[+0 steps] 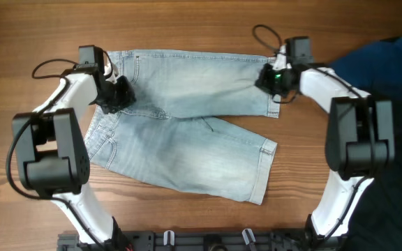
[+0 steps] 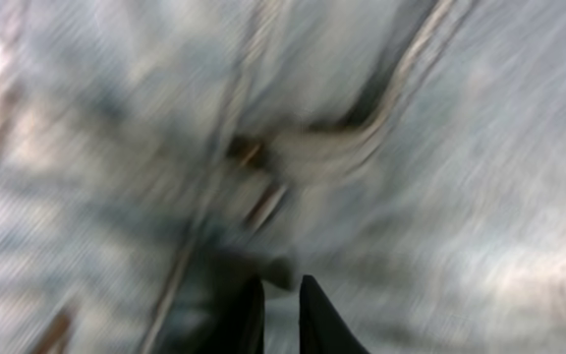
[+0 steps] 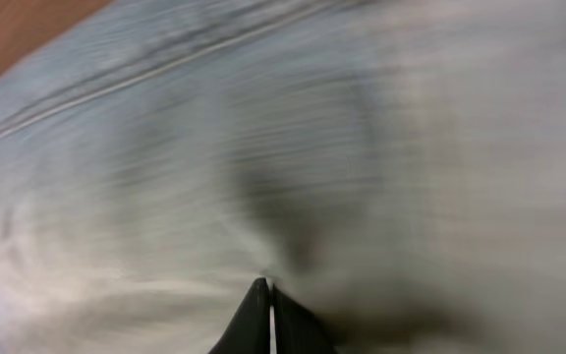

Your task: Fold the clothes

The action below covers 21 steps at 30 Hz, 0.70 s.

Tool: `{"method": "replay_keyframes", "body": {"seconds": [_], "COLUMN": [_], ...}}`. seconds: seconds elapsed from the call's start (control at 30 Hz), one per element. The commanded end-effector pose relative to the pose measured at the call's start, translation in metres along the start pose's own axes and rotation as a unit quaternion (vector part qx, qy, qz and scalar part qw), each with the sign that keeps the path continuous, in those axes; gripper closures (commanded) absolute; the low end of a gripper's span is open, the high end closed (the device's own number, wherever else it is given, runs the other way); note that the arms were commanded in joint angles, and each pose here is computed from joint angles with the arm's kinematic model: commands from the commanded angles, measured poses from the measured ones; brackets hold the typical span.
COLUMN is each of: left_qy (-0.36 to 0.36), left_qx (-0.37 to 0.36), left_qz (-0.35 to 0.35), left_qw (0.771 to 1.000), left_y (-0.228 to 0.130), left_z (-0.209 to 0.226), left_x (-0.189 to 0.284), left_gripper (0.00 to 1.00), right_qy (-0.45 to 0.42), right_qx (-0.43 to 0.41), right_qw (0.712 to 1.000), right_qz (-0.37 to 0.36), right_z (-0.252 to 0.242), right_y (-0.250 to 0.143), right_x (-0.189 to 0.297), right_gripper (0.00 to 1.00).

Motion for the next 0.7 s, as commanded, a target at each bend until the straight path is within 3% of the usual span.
{"method": "replay_keyframes", "body": {"seconds": [0.0,0.17,0.33,0.43,0.6,0.67], "left_qy": [0.029,0.034,0.052,0.111,0.164,0.17], "left_qx": [0.006,-0.002,0.01,0.042,0.114,0.14], "left_qz": [-0.027,-0.069,-0.119,-0.124,-0.054,-0.034], "left_qw": [0.999,0.997,0.991,0.985,0.978,0.975], "left_y": [-0.007,-0.023,-0.059,-0.087,-0.116,-0.121], "left_z": [0.002,-0.01,-0.01,0.001,0.029,0.041], "left_x": [0.04,0.1,0.174,0.201,0.179,0.158], "left_gripper": [0.79,0.7,0.66,0.56,0.39,0.35], "right_qy": [-0.052,0.032,0.081,0.099,0.1,0.086], "right_qx": [0.011,0.066,0.093,0.082,0.087,0.076], "right_qw": [0.998,0.997,0.992,0.991,0.99,0.993], "right_qz": [0.015,0.04,-0.01,-0.042,-0.053,-0.039], "right_z": [-0.058,-0.045,-0.004,0.015,0.029,0.026], "right_y": [0.014,0.012,0.005,-0.009,-0.052,-0.062], "right_x": [0.002,0.046,0.122,0.17,0.234,0.239], "right_gripper": [0.83,0.76,0.66,0.57,0.36,0.34]}}
Point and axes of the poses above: each gripper's point midway between its finger pads, its own x axis back along the fingers, its own z axis along the line the jaws close on, y = z × x, the point moved 10 cm from there along x, back along the fingers, and after that the axes turned 7 degrees about -x, right-handed, at the moved point
